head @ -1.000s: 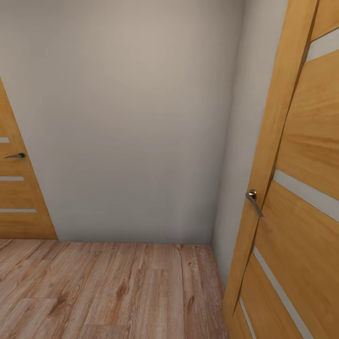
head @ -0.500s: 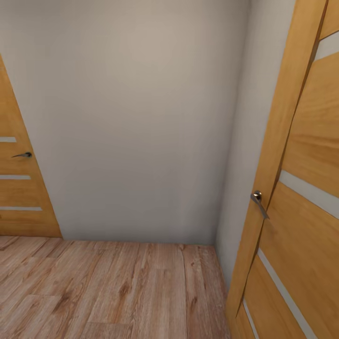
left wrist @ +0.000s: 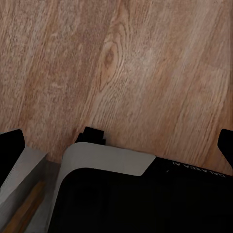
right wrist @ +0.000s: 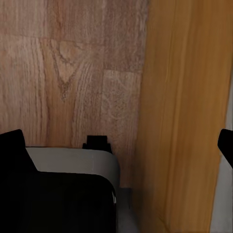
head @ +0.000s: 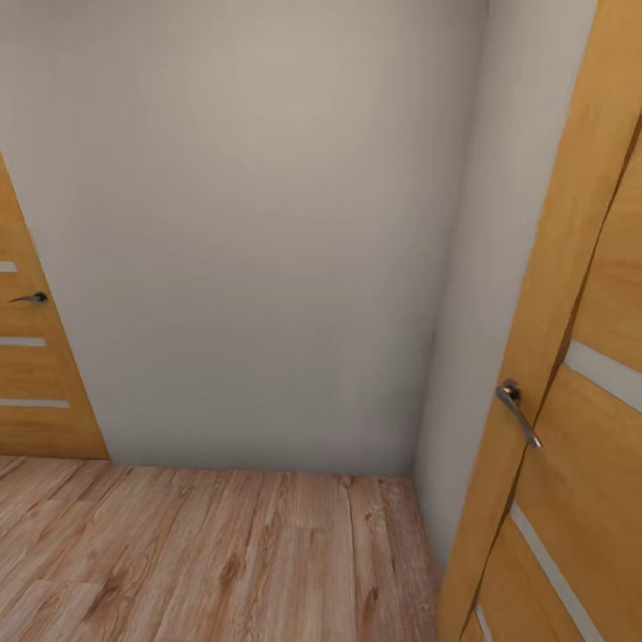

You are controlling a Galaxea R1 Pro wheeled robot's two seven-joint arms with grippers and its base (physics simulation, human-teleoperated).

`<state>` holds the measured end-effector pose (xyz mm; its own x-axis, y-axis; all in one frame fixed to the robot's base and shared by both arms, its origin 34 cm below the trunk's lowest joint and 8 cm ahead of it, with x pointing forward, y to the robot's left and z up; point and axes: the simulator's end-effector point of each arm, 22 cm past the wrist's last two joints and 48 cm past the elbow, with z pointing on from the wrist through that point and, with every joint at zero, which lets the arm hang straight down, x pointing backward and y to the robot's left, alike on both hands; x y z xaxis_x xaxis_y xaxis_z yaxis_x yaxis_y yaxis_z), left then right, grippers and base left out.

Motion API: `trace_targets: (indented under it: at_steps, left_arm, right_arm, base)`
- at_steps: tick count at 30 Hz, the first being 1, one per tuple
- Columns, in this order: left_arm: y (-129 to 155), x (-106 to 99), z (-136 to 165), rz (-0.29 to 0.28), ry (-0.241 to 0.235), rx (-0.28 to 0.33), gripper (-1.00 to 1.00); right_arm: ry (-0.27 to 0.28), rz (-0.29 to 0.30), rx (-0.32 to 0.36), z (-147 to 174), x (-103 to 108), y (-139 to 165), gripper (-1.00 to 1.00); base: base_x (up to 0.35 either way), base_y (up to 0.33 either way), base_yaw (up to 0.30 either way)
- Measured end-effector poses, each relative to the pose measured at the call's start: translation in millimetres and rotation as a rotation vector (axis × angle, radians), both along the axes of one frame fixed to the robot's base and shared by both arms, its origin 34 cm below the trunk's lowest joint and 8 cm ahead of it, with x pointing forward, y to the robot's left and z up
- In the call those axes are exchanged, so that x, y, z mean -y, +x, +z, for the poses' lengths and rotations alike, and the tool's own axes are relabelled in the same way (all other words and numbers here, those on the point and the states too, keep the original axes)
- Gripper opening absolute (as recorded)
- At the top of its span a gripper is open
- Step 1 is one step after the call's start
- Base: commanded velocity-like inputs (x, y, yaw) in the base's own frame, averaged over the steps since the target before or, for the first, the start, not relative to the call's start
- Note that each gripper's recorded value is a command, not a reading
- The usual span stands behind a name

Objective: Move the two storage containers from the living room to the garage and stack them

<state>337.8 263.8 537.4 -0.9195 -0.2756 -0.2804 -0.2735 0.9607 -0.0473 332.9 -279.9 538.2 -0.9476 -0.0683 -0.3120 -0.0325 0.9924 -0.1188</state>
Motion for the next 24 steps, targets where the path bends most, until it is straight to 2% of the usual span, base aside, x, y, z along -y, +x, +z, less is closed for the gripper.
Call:
trace_targets:
  at_steps: [24]
  left_arm:
    - [-0.2,-1.3,0.0,0.001,0.001,-0.001,1.00]
  right_arm:
    - [-0.001,0.000,0.001,0.1,1.0,0.3,1.00]
  base:
    - [0.319,0.000,0.258]
